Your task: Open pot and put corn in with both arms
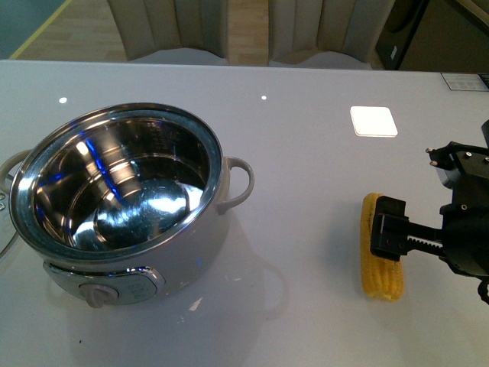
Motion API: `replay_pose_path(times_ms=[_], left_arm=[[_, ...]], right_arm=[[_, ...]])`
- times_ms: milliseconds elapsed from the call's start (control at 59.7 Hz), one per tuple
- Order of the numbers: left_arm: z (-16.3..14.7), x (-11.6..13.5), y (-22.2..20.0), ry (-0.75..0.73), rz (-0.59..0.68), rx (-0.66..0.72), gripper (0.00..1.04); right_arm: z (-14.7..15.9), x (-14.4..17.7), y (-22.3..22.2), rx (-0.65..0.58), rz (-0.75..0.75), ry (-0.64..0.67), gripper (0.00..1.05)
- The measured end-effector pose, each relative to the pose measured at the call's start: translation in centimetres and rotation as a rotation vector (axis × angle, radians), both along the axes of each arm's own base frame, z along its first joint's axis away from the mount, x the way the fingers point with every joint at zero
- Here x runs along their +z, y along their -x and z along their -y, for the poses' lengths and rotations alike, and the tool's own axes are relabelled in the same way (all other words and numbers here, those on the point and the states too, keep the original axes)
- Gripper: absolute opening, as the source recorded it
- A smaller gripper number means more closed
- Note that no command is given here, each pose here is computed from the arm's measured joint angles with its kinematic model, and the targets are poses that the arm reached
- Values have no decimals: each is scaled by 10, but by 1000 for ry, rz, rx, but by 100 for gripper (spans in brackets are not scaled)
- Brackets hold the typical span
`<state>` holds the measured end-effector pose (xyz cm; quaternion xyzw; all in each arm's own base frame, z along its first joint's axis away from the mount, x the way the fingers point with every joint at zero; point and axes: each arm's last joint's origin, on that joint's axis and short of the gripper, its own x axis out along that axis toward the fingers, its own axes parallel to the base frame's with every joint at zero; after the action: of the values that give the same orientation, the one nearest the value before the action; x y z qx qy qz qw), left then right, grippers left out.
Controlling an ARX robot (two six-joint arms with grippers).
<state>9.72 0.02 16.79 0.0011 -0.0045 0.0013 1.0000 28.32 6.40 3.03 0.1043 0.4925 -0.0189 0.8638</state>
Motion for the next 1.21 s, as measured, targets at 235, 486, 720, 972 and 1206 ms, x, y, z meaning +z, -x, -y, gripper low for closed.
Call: replay_pose_path(times_ms=[235,486,720,972,1206], left_arm=[[0,0,0,0,0,0,98],[0,0,0,0,0,0,98],[0,0,0,0,0,0,98],[0,0,0,0,0,0,98],[0,0,0,0,0,0,98]], right_arm=[[-7,-16,-11,13,-24,-3,96],[-8,-30,-16,9,-49,0,96],[-8,-40,-18,5,-66,4,91],[-10,-46,-17,15,-82,1,53],[-10,-45,-13,23,-84,-6,32]])
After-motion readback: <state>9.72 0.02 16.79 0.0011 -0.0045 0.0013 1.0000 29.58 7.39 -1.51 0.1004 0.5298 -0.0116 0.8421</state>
